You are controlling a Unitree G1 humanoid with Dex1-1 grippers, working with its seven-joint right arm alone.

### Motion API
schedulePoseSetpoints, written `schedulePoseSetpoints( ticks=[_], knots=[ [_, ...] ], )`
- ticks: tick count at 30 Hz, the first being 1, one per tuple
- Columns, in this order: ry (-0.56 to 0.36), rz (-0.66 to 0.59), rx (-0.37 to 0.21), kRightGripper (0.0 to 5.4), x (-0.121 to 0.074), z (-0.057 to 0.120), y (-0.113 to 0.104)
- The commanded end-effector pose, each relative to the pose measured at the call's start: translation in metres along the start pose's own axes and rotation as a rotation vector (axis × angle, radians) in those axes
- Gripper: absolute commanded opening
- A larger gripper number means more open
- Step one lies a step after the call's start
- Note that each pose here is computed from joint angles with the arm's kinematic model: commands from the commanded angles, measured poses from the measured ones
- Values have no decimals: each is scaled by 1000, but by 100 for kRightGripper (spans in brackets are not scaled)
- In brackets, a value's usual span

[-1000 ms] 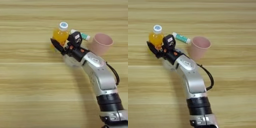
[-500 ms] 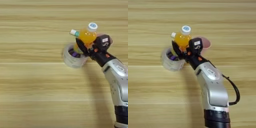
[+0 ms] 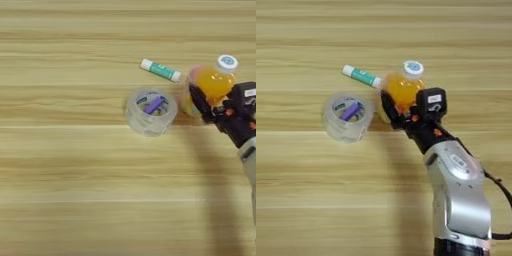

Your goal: Move the objects on the table

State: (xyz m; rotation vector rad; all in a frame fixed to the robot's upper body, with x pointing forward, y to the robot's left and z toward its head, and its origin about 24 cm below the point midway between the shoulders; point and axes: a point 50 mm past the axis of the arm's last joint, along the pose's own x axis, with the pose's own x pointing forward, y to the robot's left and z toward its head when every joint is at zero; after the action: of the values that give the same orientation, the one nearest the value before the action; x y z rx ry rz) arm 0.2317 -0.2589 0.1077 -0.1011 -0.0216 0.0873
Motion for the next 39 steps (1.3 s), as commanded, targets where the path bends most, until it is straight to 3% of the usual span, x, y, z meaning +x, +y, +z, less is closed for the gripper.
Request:
schedulePoseSetpoints(
  ticks=[1, 19, 33, 39],
  knots=[
    [-126, -71, -70, 341, -2, 26, -22],
    [-83, -176, -47, 341, -5, 12, -42],
    [-37, -294, -113, 341, 4, -5, -64],
    [-26, -316, -99, 341, 8, -11, -69]
  ],
)
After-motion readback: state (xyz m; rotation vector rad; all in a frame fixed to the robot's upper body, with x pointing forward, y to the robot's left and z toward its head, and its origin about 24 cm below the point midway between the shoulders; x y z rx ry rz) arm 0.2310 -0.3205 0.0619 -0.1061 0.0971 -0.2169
